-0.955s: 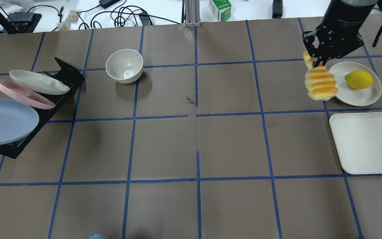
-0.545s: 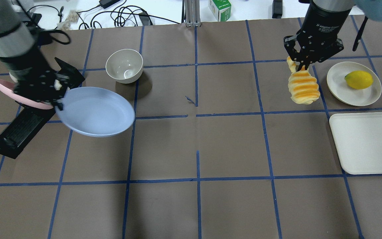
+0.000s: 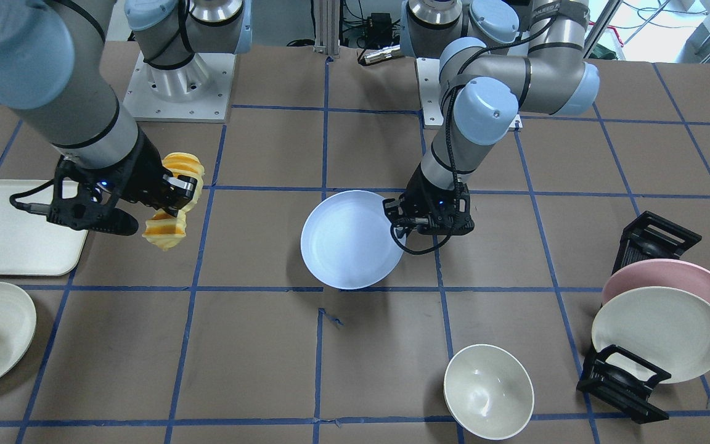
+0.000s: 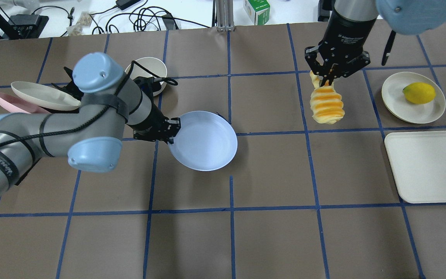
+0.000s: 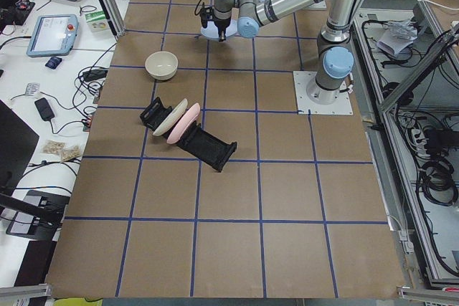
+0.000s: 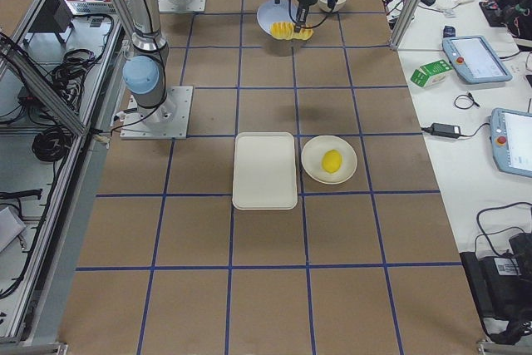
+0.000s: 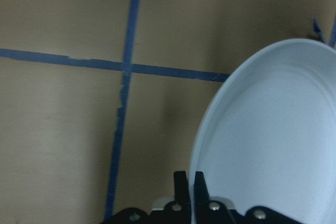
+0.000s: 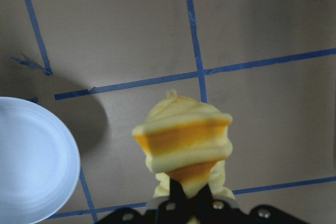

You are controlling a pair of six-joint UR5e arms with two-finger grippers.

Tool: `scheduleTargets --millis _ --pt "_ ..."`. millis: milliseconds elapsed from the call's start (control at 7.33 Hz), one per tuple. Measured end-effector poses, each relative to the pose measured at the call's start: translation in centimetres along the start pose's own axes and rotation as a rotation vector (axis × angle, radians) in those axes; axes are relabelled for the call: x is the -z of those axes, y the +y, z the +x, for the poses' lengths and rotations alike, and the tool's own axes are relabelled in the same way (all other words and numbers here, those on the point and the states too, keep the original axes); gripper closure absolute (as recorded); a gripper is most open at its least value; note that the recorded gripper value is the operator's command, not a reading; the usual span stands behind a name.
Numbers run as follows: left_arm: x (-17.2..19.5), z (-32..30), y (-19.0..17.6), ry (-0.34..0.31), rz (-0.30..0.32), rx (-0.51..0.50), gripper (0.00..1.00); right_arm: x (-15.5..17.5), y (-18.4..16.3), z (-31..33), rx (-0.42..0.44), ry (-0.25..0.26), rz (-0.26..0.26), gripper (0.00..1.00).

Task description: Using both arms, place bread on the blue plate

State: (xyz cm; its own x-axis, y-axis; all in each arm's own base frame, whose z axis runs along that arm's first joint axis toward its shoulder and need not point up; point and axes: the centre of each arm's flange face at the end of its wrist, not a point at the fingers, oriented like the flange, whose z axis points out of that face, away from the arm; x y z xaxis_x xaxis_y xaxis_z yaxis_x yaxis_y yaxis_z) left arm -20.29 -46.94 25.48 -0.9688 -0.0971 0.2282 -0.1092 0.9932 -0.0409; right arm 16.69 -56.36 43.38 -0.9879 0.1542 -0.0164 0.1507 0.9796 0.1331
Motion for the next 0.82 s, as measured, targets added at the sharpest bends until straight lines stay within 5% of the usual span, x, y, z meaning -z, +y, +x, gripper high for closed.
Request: scheduleTargets --millis 409,545,682,818 --pt "-4.9 2.3 0.2 0.033 0.05 -0.063 1.0 -3.7 -0.2 -6.6 0.03 0.002 0.02 1.0" --pt "-5.9 2.4 -0.3 0.04 0.073 -0.072 0.68 -5.0 -0.4 -8.1 0.035 0.003 0.022 1.0" --pt "-6.5 2.4 -0.7 0.047 0.095 -0.077 0.05 -6.2 -0.8 -9.2 0.041 -0.006 0.019 1.0" --pt "-6.7 2.5 -0.9 0.051 0.11 -0.075 0.0 -7.4 -1.1 -10.3 0.051 -0.022 0.011 1.0"
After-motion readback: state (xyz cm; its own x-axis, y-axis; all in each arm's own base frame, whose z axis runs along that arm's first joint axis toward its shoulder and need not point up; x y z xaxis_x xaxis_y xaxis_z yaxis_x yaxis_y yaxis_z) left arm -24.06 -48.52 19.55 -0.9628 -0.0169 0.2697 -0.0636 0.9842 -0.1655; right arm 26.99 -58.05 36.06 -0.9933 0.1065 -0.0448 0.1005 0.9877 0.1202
